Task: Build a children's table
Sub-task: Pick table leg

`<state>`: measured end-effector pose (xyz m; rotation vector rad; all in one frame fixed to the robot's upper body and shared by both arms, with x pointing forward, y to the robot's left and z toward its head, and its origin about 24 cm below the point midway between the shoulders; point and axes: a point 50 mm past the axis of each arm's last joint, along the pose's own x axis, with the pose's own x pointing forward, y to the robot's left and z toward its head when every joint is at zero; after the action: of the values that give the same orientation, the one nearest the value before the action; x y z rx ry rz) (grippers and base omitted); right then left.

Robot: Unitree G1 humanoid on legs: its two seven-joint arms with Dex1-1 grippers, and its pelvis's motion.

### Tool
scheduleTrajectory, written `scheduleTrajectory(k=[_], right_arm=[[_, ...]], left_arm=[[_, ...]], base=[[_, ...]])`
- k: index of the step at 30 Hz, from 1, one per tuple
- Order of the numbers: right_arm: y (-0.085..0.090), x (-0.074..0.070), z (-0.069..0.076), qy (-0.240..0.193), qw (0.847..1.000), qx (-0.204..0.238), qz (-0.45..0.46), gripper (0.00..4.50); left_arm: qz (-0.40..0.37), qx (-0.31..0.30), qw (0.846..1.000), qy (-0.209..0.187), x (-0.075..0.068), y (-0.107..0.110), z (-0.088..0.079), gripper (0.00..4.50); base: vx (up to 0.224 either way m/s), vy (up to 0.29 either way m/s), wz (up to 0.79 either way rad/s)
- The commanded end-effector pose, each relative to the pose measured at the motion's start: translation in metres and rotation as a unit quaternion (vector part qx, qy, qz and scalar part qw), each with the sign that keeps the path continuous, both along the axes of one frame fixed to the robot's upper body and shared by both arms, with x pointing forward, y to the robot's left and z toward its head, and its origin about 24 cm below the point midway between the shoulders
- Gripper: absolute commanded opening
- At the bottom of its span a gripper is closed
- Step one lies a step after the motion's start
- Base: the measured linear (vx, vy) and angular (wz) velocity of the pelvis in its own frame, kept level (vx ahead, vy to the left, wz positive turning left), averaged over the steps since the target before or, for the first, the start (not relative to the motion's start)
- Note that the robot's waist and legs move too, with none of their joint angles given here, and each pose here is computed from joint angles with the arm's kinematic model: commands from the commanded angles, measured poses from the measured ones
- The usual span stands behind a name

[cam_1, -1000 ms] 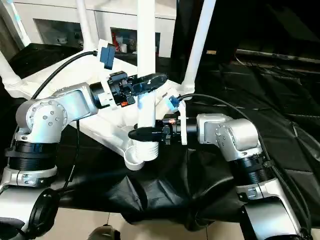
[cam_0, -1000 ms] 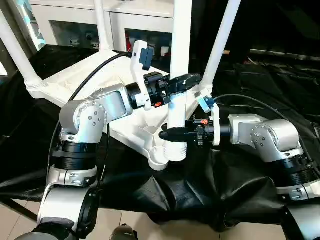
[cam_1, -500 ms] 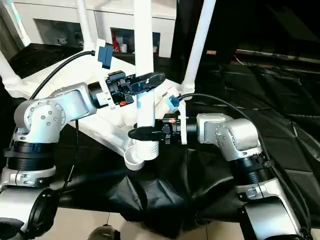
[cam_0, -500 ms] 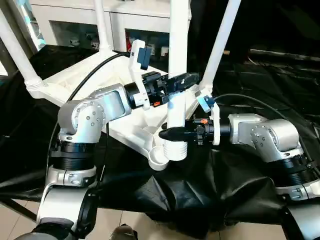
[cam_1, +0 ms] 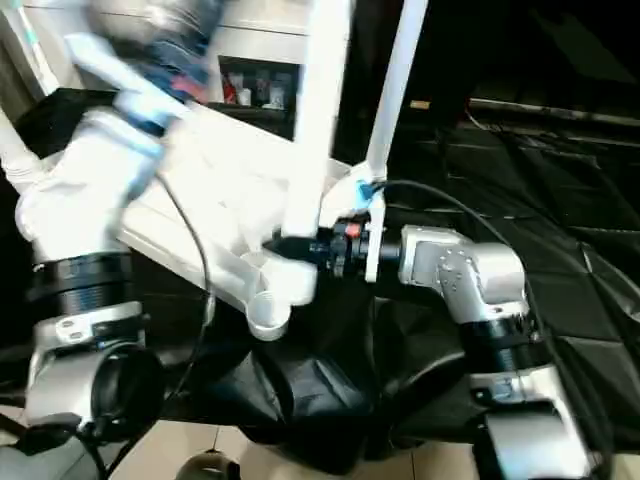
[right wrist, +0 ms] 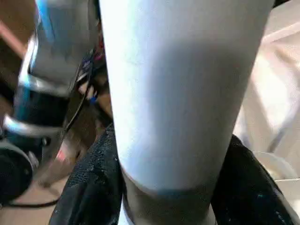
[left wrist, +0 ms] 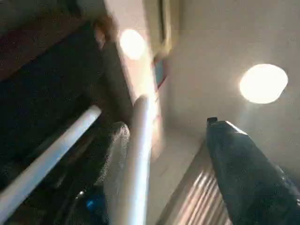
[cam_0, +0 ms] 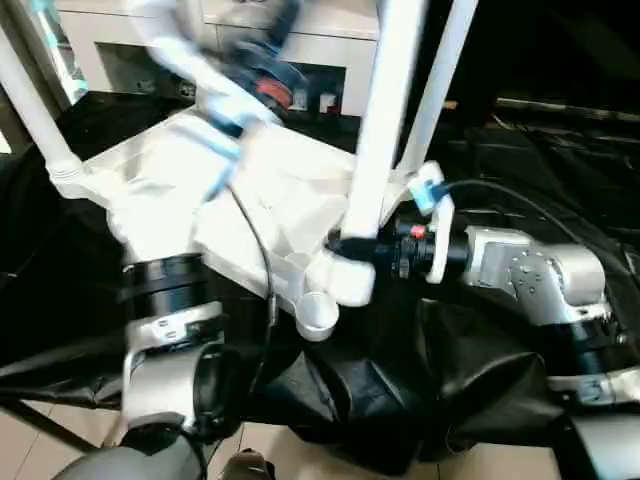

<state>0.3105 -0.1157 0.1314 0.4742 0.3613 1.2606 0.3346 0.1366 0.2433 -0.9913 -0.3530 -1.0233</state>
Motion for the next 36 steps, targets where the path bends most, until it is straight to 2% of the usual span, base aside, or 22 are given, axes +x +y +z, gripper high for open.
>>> scheduleTrajectory(k=[1, 2, 3, 4, 5, 7, 8, 9, 10, 13, 14, 15, 16, 18, 22, 23, 24, 26, 28, 33, 36], right_arm=[[-0.007, 0.003, 0.006, -0.023, 0.999, 0.007, -0.034, 1.93], [-0.010, 0.004, 0.004, -0.032, 0.998, -0.001, -0.055, 1.93], [-0.010, 0.004, 0.004, -0.032, 0.998, -0.001, -0.055, 1.93], [-0.017, 0.007, 0.000, -0.051, 0.993, -0.032, -0.102, 1.93], [-0.019, 0.008, -0.001, -0.056, 0.991, -0.042, -0.113, 1.93], [-0.031, 0.013, -0.007, -0.088, 0.973, -0.113, -0.182, 1.93], [-0.033, 0.014, -0.008, -0.093, 0.968, -0.127, -0.193, 1.93], [-0.035, 0.014, -0.009, -0.104, 0.963, -0.145, -0.202, 1.93], [-0.036, 0.014, -0.009, -0.106, 0.962, -0.148, -0.203, 1.93], [-0.038, 0.011, -0.008, -0.118, 0.957, -0.154, -0.217, 1.93], [-0.039, 0.010, -0.008, -0.117, 0.957, -0.149, -0.221, 1.93], [-0.039, 0.009, -0.008, -0.116, 0.956, -0.146, -0.226, 1.93], [-0.039, 0.009, -0.008, -0.116, 0.956, -0.146, -0.226, 1.93], [-0.039, 0.008, -0.010, -0.116, 0.955, -0.149, -0.230, 1.93], [-0.041, 0.005, -0.015, -0.116, 0.953, -0.155, -0.234, 1.93], [-0.042, 0.005, -0.015, -0.116, 0.952, -0.156, -0.237, 1.93], [-0.043, 0.004, -0.015, -0.116, 0.952, -0.156, -0.238, 1.93], [-0.044, 0.003, -0.015, -0.115, 0.951, -0.155, -0.241, 1.93], [-0.043, 0.002, -0.016, -0.114, 0.951, -0.155, -0.241, 1.93], [-0.042, 0.001, -0.017, -0.113, 0.952, -0.154, -0.240, 1.93], [-0.042, 0.001, -0.019, -0.112, 0.952, -0.155, -0.239, 1.93]], left_arm=[[-0.015, 0.086, 0.996, -0.026, -0.007, -0.009, -0.003, 2.99], [-0.007, 0.175, 0.984, -0.045, -0.010, -0.010, -0.013, 2.99], [-0.007, 0.175, 0.984, -0.045, -0.010, -0.010, -0.013, 2.99], [-0.004, 0.324, 0.943, -0.075, -0.013, -0.010, -0.036, 2.99], [-0.006, 0.354, 0.932, -0.082, -0.014, -0.010, -0.041, 2.99], [-0.003, 0.480, 0.870, -0.114, -0.010, -0.002, -0.063, 2.99], [-0.002, 0.498, 0.859, -0.121, -0.008, 0.000, -0.065, 2.99], [-0.010, 0.541, 0.830, -0.139, -0.007, 0.002, -0.071, 2.99], [-0.012, 0.548, 0.824, -0.142, -0.007, 0.003, -0.072, 2.99], [-0.077, 0.657, 0.731, -0.166, -0.009, 0.013, -0.095, 2.99], [-0.095, 0.678, 0.710, -0.163, -0.008, 0.017, -0.101, 2.99], [-0.126, 0.710, 0.673, -0.165, -0.009, 0.023, -0.109, 2.99], [-0.126, 0.710, 0.673, -0.165, -0.009, 0.023, -0.109, 2.99], [-0.156, 0.737, 0.635, -0.172, -0.010, 0.028, -0.116, 2.99], [-0.186, 0.770, 0.581, -0.186, -0.006, 0.035, -0.127, 2.99], [-0.187, 0.788, 0.555, -0.189, -0.001, 0.038, -0.131, 2.99], [-0.187, 0.791, 0.551, -0.190, -0.001, 0.038, -0.132, 2.99], [-0.179, 0.806, 0.529, -0.195, 0.006, 0.039, -0.135, 2.99], [-0.172, 0.813, 0.521, -0.194, 0.010, 0.039, -0.137, 2.99], [-0.171, 0.818, 0.512, -0.197, 0.016, 0.037, -0.141, 2.99], [-0.165, 0.819, 0.510, -0.203, 0.021, 0.034, -0.142, 2.70]], base=[[0.000, 0.000, 0.00], [0.000, 0.000, 0.00], [0.000, 0.000, 0.00], [0.000, 0.000, 0.00], [0.000, 0.000, 0.00], [0.000, 0.000, 0.00], [0.000, 0.000, 0.00], [0.000, 0.000, 0.00], [0.000, 0.000, 0.00], [0.000, 0.000, 0.00], [0.000, 0.000, 0.00], [0.000, 0.000, 0.00], [0.000, 0.000, 0.00], [0.000, 0.000, 0.00], [0.000, 0.000, 0.00], [0.000, 0.000, 0.00], [0.000, 0.000, 0.00], [0.000, 0.000, 0.00], [0.000, 0.000, 0.00], [0.000, 0.000, 0.00], [0.000, 0.000, 0.00]])
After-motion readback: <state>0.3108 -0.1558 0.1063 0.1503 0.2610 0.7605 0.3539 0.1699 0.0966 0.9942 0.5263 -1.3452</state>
